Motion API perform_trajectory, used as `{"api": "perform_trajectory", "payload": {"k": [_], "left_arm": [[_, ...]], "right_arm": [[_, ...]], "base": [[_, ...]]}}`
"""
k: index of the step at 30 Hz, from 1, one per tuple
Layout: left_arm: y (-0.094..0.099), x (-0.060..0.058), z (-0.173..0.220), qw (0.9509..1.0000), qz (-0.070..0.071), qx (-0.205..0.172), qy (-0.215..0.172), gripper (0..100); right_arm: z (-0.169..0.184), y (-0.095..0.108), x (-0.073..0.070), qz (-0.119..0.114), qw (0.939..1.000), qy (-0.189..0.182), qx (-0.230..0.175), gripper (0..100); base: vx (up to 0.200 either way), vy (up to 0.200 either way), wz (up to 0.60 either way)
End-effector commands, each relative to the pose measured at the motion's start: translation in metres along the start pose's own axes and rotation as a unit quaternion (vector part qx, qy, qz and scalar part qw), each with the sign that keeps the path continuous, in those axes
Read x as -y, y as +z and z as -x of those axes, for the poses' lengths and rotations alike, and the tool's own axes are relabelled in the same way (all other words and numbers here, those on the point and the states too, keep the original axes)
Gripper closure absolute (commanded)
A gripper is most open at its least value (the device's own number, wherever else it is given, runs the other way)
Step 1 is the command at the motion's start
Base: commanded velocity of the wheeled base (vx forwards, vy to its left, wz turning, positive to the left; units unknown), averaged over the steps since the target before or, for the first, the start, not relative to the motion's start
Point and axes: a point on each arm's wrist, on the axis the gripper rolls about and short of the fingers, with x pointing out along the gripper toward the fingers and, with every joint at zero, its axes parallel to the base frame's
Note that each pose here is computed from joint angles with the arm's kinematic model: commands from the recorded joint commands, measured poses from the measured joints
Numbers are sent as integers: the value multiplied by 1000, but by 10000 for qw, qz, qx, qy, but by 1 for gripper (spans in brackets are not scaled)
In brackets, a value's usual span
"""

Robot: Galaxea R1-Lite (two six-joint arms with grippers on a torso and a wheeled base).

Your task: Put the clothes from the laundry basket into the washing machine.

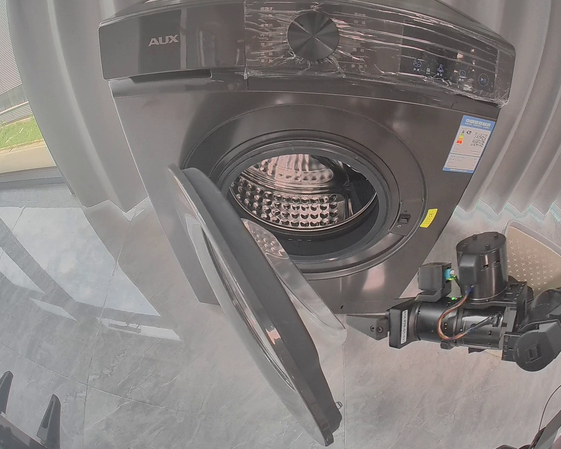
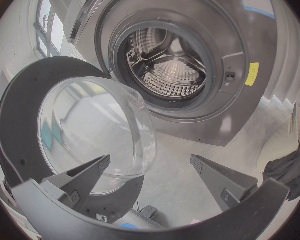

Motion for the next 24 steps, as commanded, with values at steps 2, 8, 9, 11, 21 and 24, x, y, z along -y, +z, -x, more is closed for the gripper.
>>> {"api": "perform_trajectory", "payload": {"k": [2, 8, 9, 11, 21, 24], "left_arm": [[-5, 0, 0, 10000, 0, -22, 3, 0], [-5, 0, 0, 10000, 8, -22, 3, 0], [-5, 0, 0, 10000, 8, -22, 3, 0], [-5, 0, 0, 10000, 0, -22, 3, 0], [-5, 0, 0, 10000, 0, -22, 3, 0], [-5, 0, 0, 10000, 0, -22, 3, 0]], "right_arm": [[-21, -8, -11, 107, 9995, 139, -256, 0], [-23, -19, -26, 237, 9980, 378, -454, 0], [-21, -20, -29, 237, 9978, 427, -455, 0], [-19, -18, -33, 127, 9979, 489, -404, 0], [-36, -13, -33, -32, 9991, 255, -330, 0], [-54, -19, -34, -101, 9989, 109, -435, 0]], "base": [[0, 0, 0], [0, 0, 0], [0, 0, 0], [0, 0, 0], [0, 0, 0], [0, 0, 0]]}}
